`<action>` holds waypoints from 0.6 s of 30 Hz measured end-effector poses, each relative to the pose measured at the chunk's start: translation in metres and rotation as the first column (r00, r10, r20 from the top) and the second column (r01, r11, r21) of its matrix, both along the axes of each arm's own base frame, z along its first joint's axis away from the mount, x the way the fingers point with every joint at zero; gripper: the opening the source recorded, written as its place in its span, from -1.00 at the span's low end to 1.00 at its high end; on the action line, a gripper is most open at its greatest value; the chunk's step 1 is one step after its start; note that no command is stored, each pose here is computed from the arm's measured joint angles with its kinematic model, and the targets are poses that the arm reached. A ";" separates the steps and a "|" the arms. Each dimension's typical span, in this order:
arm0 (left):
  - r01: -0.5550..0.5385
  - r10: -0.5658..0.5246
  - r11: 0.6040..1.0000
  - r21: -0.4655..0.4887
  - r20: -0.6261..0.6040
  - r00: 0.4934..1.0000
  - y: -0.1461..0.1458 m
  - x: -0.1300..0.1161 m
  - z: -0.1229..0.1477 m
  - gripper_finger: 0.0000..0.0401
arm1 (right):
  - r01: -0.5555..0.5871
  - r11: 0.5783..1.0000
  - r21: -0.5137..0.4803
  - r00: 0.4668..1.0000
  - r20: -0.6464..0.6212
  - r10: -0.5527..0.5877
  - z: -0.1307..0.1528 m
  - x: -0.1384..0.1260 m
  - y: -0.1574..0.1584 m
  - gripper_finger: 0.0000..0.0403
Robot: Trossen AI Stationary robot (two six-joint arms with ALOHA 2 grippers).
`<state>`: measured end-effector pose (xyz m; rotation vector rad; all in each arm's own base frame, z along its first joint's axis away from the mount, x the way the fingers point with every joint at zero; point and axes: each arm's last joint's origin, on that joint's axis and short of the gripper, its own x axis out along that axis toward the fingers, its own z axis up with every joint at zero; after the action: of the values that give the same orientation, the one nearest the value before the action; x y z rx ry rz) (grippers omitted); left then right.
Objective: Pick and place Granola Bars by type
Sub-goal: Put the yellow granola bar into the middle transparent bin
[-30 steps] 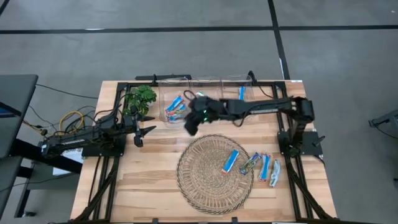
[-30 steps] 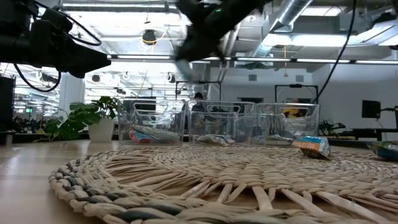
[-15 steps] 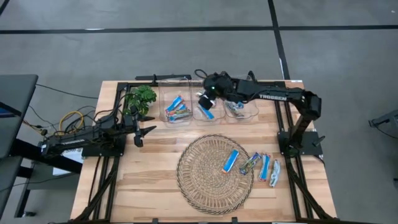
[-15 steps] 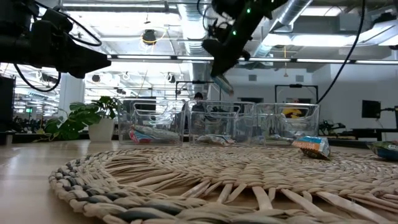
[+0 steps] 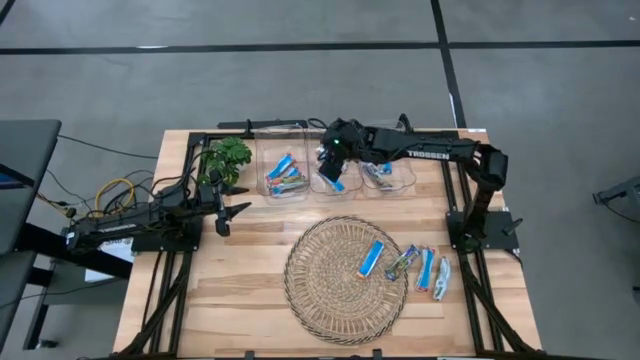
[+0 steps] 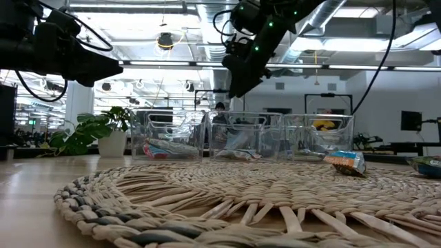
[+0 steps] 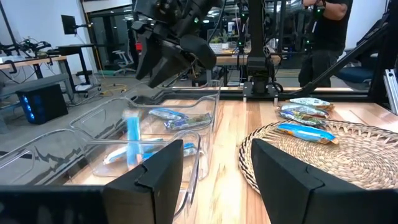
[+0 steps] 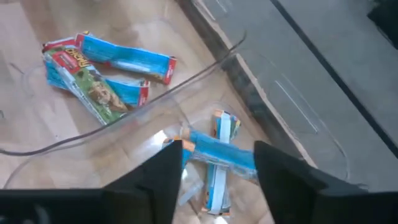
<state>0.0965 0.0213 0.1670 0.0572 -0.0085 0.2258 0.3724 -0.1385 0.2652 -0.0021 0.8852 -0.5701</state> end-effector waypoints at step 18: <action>0.000 0.000 1.000 0.000 0.000 1.000 0.000 0.000 0.000 -0.09 | -0.265 0.919 0.293 0.962 0.010 0.274 -0.007 0.003 0.040 0.27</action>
<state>0.0965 0.0213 0.1670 0.0572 -0.0086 0.2258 0.3755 -0.0983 0.2584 0.1334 0.9747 -0.1780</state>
